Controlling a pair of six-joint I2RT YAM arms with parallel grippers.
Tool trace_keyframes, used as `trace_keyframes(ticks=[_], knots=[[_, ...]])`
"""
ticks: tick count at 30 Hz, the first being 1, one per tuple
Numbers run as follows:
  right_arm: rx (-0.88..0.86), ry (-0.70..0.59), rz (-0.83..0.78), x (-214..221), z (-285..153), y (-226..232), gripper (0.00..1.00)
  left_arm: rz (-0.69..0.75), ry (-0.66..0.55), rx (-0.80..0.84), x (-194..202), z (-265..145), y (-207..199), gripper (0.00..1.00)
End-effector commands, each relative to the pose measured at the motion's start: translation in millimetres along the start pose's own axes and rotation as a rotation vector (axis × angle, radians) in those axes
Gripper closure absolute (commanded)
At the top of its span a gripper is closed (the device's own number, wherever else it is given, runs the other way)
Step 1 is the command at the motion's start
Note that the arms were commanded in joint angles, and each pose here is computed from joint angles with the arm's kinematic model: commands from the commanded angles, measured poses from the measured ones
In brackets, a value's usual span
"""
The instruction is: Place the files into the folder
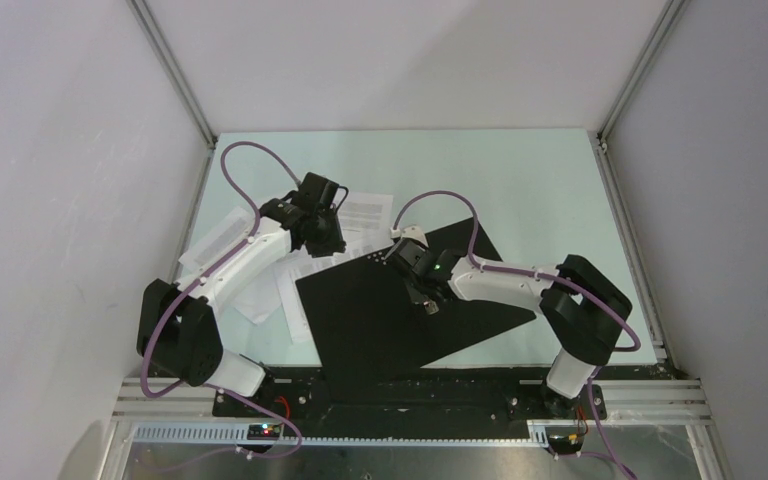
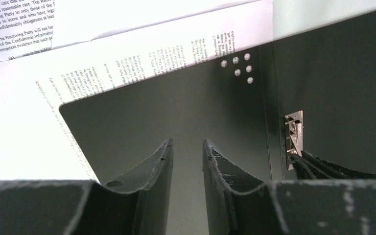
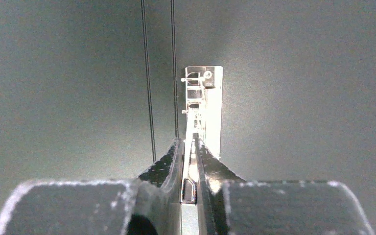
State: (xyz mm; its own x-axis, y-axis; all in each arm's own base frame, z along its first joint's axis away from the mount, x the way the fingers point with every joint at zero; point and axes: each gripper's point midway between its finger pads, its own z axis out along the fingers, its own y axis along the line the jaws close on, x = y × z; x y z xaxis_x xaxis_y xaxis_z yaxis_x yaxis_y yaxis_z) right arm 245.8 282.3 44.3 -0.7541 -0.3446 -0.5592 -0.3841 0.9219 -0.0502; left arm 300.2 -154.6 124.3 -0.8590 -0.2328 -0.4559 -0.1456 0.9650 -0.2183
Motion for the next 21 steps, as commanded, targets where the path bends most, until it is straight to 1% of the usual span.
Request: trace_keyframes(ticks=[1, 4, 10, 16, 18, 21], knots=[[0.042, -0.053, 0.098, -25, -34, -19, 0.96, 0.007, -0.036, 0.017, -10, -7, -1, 0.67], [0.078, -0.076, 0.169, -35, -55, -47, 1.00, 0.007, -0.044, 0.021, -12, -9, -2, 0.67], [0.141, -0.104, 0.247, -42, -86, -96, 1.00, 0.003, -0.046, 0.032, -16, -10, -7, 0.66], [0.243, -0.083, 0.294, -35, -99, -147, 1.00, -0.022, -0.015, 0.029, -15, -1, -8, 0.66], [0.283, -0.082, 0.327, -35, -103, -169, 1.00, -0.037, -0.011, 0.019, -18, 3, -5, 0.67], [0.310, -0.068, 0.348, -31, -106, -189, 1.00, -0.074, 0.006, -0.005, -20, 12, 2, 0.66]])
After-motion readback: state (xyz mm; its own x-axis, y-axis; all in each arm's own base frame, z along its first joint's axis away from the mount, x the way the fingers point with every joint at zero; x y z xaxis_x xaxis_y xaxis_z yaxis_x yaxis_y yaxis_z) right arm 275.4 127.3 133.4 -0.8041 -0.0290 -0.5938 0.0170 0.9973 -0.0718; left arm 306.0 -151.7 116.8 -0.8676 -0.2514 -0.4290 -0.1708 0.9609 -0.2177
